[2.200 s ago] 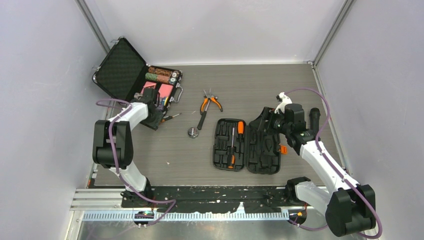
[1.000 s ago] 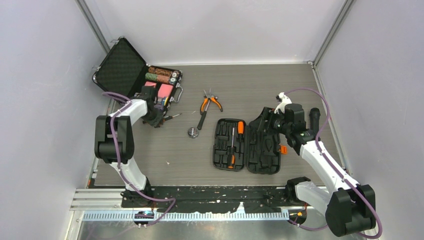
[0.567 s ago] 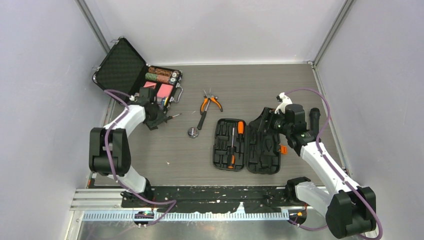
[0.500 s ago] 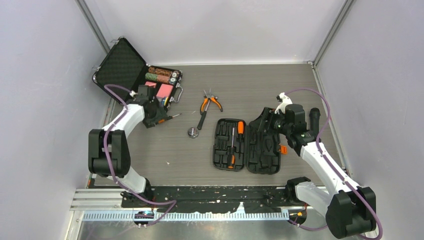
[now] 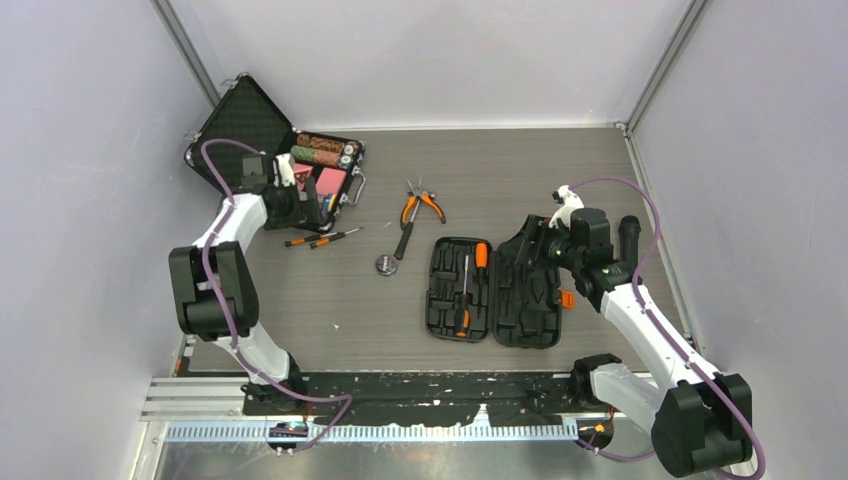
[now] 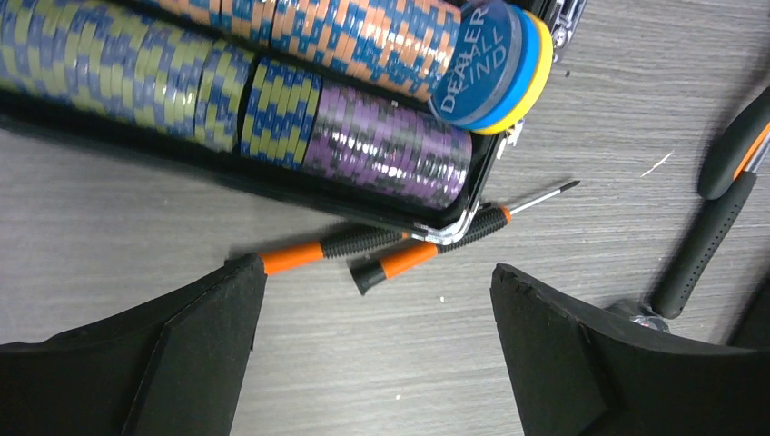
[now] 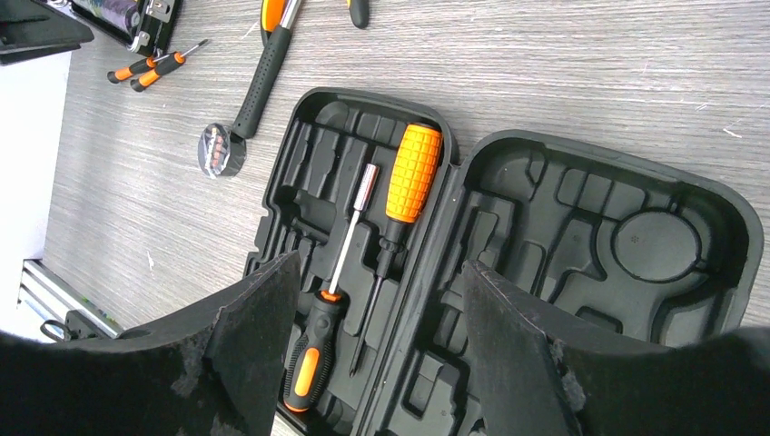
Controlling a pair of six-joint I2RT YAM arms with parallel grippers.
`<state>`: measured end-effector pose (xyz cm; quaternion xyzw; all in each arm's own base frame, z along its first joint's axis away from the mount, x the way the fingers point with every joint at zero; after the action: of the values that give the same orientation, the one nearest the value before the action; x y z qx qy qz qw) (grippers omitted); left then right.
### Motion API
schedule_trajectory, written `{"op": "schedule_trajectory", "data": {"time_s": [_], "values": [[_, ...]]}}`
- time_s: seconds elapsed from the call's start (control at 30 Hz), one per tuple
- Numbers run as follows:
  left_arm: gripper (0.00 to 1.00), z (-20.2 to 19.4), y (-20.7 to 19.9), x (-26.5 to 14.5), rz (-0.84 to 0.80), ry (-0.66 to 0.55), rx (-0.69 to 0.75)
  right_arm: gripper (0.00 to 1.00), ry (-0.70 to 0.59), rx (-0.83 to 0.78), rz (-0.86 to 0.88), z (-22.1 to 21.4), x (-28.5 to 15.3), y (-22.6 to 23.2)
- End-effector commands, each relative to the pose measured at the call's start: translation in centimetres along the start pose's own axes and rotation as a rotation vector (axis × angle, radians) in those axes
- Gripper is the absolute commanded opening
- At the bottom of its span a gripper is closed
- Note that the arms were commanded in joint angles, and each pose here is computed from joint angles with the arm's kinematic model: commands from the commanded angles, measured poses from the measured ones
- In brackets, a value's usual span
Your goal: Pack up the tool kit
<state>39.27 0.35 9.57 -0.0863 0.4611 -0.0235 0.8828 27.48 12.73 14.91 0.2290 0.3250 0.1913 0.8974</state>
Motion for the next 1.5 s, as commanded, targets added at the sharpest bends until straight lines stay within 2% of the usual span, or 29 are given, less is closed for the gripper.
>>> {"op": "schedule_trajectory", "data": {"time_s": [0.0, 0.3, 0.43, 0.73, 0.97, 1.13, 1.33, 1.47], "values": [[0.96, 2.2, -1.7, 0.9, -0.197, -0.031, 0.068, 0.7, -0.038, -0.036, 0.04, 1.1, -0.2, 0.8], [0.97, 0.6, -1.0, 3.2, -0.286, 0.039, -0.1, 0.7, -0.038, -0.04, 0.048, 1.2, -0.3, 1.0], [0.96, -0.1, -0.7, 3.6, -0.294, 0.062, -0.112, 0.7, -0.041, -0.041, 0.053, 1.3, -0.3, 1.1], [0.9, -2.0, -2.0, 3.0, -0.364, 0.155, -0.151, 0.7, -0.048, -0.045, 0.06, 1.4, -0.4, 1.3], [0.82, -4.0, -3.0, 1.5, -0.345, 0.214, -0.198, 0.7, -0.05, -0.041, 0.072, 1.4, -0.5, 1.5], [0.81, -6.5, -4.4, 1.5, -0.308, 0.294, -0.198, 0.7, -0.055, -0.04, 0.087, 1.5, -0.6, 1.8], [0.8, -8.3, -6.1, 0.6, -0.268, 0.315, -0.181, 0.7, -0.059, -0.038, 0.092, 1.6, -0.7, 2.0], [0.8, -9.9, -7.3, 0.6, -0.208, 0.343, -0.119, 0.7, -0.061, -0.037, 0.095, 1.5, -0.8, 2.0]]}}
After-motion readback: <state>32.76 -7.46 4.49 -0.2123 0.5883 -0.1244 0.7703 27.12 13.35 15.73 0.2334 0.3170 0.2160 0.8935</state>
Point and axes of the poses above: each gripper's point midway between its finger pads, its own x axis out along the fingers, its own y axis along the line the jaws close on, z = x × y, the point moved 1 cm from there along -x, back along the fingers, and after that the axes turned 2 degrees about x, right-handed, at the moved point
